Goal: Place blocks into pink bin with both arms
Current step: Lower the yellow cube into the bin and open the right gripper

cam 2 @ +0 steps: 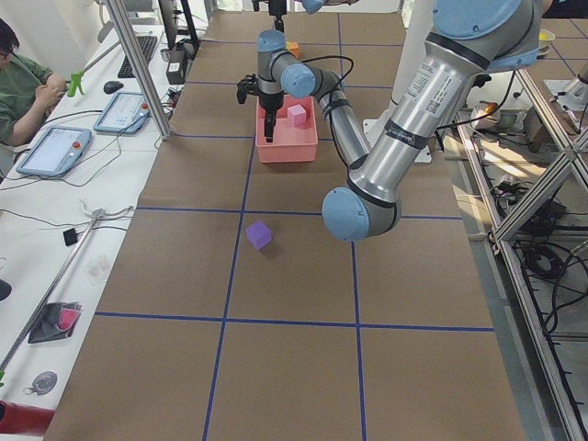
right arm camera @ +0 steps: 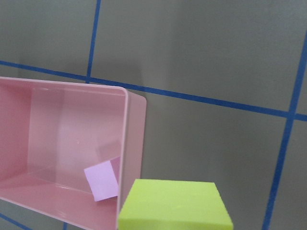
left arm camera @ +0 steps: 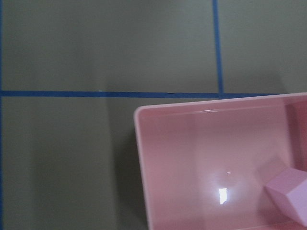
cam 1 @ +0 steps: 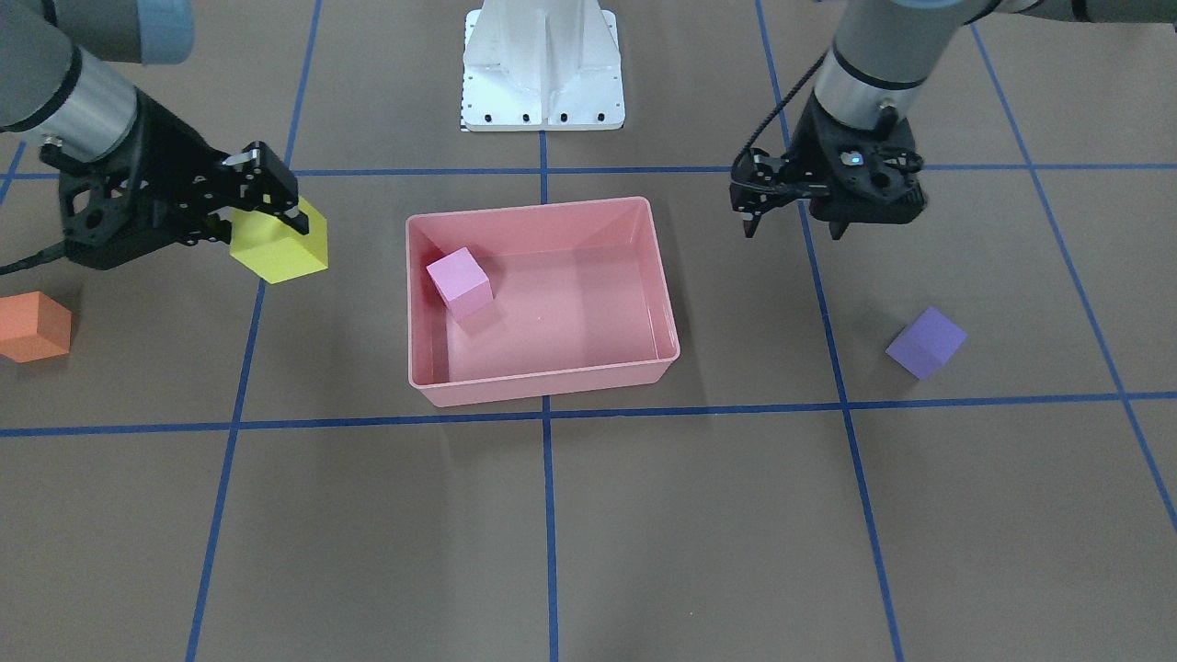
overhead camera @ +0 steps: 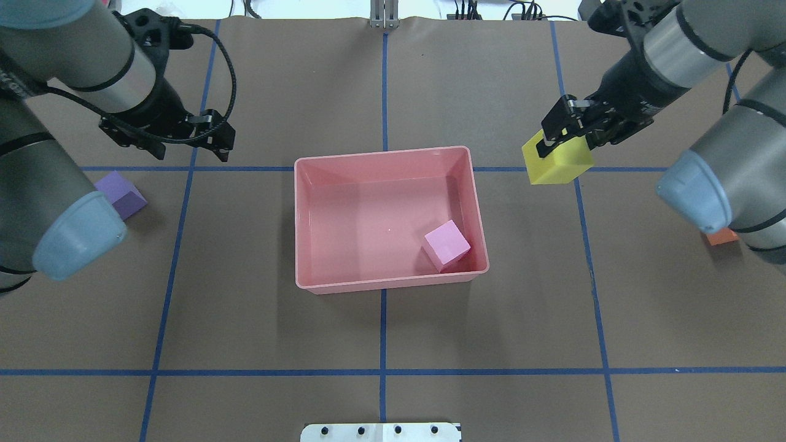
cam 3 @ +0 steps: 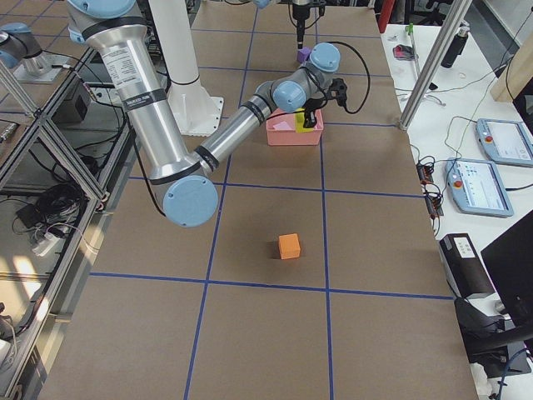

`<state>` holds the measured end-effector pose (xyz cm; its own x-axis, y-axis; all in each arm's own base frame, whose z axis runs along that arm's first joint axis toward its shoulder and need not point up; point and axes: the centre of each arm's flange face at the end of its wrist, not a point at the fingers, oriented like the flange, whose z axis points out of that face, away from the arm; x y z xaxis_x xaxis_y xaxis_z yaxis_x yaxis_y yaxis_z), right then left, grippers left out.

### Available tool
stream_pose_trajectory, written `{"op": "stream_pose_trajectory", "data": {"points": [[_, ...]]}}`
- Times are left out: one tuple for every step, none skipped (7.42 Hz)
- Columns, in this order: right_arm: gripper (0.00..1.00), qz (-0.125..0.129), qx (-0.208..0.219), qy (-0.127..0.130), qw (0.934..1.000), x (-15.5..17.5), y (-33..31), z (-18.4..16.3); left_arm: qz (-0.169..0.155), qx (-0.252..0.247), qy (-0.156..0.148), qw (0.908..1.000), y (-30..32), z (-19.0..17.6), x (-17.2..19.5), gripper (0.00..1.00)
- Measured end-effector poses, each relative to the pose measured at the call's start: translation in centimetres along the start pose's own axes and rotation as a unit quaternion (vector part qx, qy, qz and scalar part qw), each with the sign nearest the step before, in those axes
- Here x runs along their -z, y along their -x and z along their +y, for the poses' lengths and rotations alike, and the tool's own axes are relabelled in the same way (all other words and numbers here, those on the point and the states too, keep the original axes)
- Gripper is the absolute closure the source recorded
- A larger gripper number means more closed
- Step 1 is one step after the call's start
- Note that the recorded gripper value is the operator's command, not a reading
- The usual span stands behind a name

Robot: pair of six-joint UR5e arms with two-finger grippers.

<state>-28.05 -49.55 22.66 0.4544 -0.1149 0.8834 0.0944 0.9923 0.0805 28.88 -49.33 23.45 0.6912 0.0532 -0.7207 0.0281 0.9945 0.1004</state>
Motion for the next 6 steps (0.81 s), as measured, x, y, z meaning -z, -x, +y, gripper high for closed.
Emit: {"op": "stream_pose_trajectory", "data": {"points": [[1.0,0.006,-0.014,-0.004,0.9999,-1.8,3.4,0.9,-0.007,0.008,-0.001,0.9999,3.5,0.1,-1.3,0.0],[1.0,0.013,-0.021,-0.01,0.9997,-3.8,6.3,1.9,-0.017,0.038,0.002,0.9991,6.3,0.5,-2.5,0.0],[1.0,0.02,-0.021,-0.014,0.9995,-5.8,8.6,3.1,-0.03,0.081,0.006,0.9963,8.5,0.7,-3.5,0.0],[1.0,0.03,-0.013,-0.019,0.9993,-7.9,10.4,4.5,-0.042,0.133,0.005,0.9901,10.2,0.5,-4.2,0.0],[1.0,0.041,-0.005,-0.023,0.9989,-9.8,11.8,5.7,-0.056,0.191,-0.001,0.98,11.3,0.0,-5.1,0.0],[1.0,0.053,0.003,-0.026,0.9983,-11.7,13.0,6.6,-0.067,0.238,-0.016,0.9688,12.1,-0.6,-6.2,0.0]]}}
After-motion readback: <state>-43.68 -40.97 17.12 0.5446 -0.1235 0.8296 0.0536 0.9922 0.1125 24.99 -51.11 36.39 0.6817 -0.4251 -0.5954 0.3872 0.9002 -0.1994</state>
